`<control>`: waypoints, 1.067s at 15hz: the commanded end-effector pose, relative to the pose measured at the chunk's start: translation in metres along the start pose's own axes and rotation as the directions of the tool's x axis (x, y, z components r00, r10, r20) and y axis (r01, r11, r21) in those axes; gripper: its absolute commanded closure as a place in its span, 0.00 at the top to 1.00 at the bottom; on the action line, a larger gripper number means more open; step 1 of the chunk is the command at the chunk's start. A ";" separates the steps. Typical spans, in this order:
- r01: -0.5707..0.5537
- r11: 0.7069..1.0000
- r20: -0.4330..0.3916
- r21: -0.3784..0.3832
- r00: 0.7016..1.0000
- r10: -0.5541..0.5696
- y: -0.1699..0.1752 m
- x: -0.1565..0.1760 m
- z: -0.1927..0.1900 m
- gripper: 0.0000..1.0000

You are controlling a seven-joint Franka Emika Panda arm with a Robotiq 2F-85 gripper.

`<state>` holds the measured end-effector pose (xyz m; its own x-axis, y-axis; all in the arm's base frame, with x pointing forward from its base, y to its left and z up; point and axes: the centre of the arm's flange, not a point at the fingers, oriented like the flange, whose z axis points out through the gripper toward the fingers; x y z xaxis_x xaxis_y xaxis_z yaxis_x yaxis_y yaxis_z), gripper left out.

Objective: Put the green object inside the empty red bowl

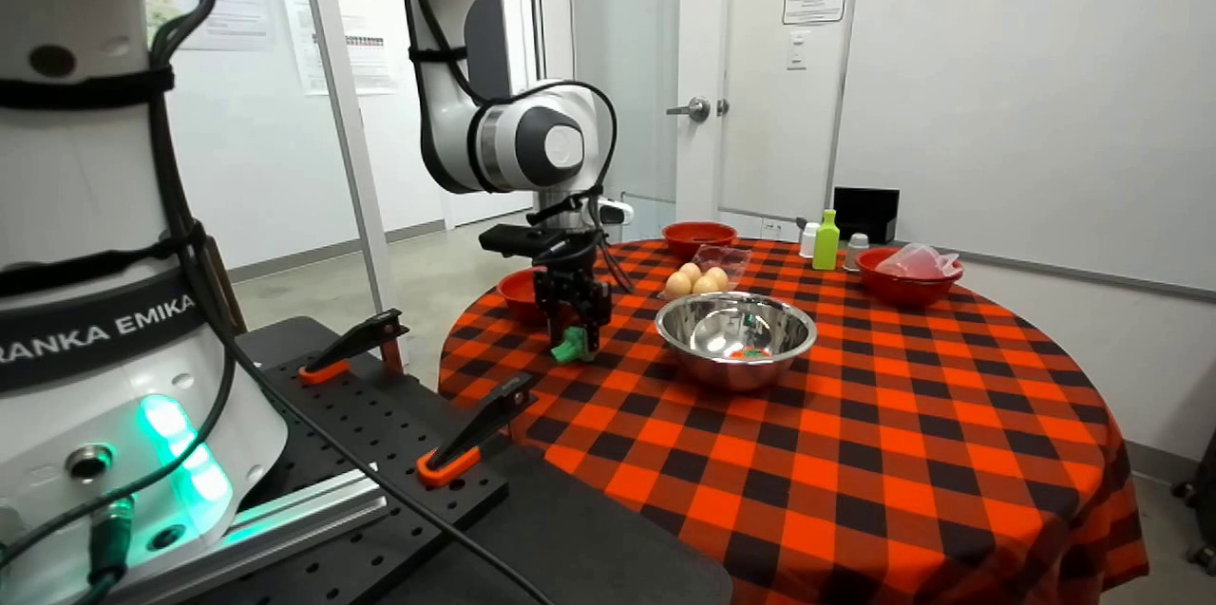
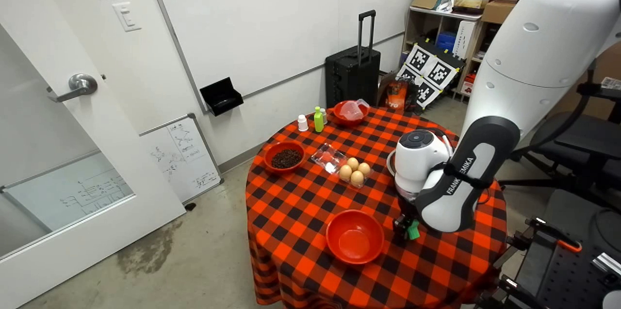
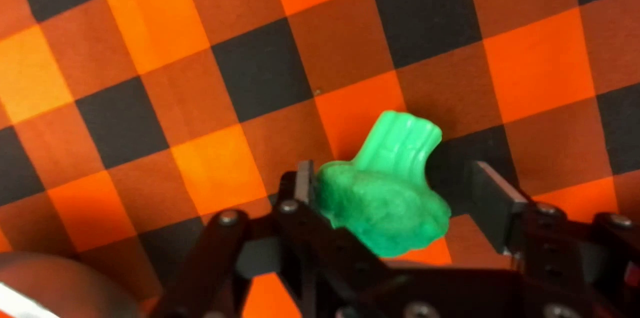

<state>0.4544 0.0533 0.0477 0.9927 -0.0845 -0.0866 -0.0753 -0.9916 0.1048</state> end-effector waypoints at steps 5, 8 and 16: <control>-0.002 1.000 0.009 -0.009 1.000 0.002 -0.004 0.012 0.013 0.32; -0.012 1.000 -0.009 0.001 1.000 0.012 -0.001 0.010 -0.004 0.32; 0.000 0.999 -0.149 0.042 0.989 0.006 -0.010 0.016 -0.101 0.32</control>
<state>0.4867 0.0570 0.1064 0.9957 -0.0859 0.0333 -0.0882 -0.9932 0.0759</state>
